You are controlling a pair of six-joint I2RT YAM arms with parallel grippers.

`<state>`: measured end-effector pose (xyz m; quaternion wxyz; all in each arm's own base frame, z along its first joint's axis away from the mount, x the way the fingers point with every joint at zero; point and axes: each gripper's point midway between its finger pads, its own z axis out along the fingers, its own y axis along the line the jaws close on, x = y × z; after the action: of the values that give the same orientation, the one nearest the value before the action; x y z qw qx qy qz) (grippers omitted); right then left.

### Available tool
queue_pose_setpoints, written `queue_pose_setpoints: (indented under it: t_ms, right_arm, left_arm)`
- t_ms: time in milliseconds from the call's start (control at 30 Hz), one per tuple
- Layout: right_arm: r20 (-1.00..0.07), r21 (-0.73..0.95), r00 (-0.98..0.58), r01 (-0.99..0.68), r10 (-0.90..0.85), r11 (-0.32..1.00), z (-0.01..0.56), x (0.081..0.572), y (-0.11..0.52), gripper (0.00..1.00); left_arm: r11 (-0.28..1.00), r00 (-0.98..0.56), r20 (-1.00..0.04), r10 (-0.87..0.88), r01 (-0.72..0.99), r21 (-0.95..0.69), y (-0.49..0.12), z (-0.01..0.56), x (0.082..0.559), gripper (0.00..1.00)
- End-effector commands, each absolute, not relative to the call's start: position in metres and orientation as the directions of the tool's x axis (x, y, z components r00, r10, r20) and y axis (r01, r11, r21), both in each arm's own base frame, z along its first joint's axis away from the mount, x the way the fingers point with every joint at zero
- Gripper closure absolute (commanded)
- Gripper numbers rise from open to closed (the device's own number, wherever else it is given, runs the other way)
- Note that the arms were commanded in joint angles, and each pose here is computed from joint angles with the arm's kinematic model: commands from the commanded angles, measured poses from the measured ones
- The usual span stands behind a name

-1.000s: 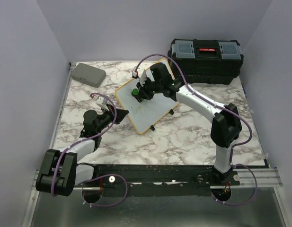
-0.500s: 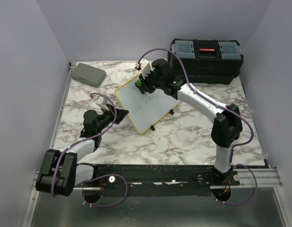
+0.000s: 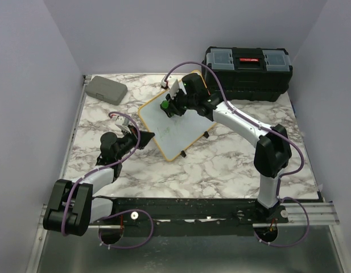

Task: Erase the whiteboard
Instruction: Erase the whiteboard at the whiteboard stand.

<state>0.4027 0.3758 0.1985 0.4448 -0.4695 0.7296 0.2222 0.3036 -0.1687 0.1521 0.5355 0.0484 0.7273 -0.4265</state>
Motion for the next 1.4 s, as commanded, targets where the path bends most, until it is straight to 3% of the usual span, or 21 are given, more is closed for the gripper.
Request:
queue_pose_setpoints:
  t_ms: [0,167,367,633,767,1100,1233,1367]
  right_arm:
    - [-0.806,-0.172,-0.260,-0.757,-0.532,0.630,0.171,0.427,0.345,0.99]
    - [-0.849,-0.186,-0.239,-0.701,-0.472,0.689,0.196,0.446,0.349,0.99]
    - [-0.888,-0.147,-0.189,-0.746,-0.419,0.650,0.224,0.449,0.371,0.99]
    - [-0.870,-0.028,-0.169,-0.921,-0.463,0.389,0.204,0.392,0.398,0.99]
    - [-0.843,-0.015,-0.166,-0.944,-0.512,0.329,0.180,0.370,0.386,0.99]
    - [-0.832,-0.148,-0.271,-0.734,-0.485,0.663,0.184,0.434,0.343,0.99]
    - [-0.858,-0.147,-0.241,-0.731,-0.454,0.667,0.203,0.444,0.353,0.99]
    - [-0.876,-0.089,-0.216,-0.806,-0.431,0.585,0.211,0.436,0.376,0.99]
  left_arm:
    - [0.596,-0.370,-0.870,-0.326,0.634,-0.493,-0.180,0.164,0.294,1.00]
    - [0.598,-0.370,-0.871,-0.323,0.633,-0.491,-0.180,0.164,0.293,1.00]
    - [0.598,-0.373,-0.870,-0.322,0.632,-0.492,-0.180,0.164,0.294,1.00]
    - [0.597,-0.371,-0.871,-0.323,0.634,-0.491,-0.181,0.165,0.295,1.00]
    - [0.599,-0.371,-0.871,-0.322,0.633,-0.491,-0.180,0.165,0.295,1.00]
    - [0.599,-0.368,-0.872,-0.322,0.634,-0.489,-0.180,0.165,0.294,1.00]
    - [0.598,-0.372,-0.871,-0.321,0.634,-0.491,-0.180,0.164,0.293,1.00]
    - [0.598,-0.373,-0.871,-0.320,0.634,-0.491,-0.181,0.164,0.294,1.00]
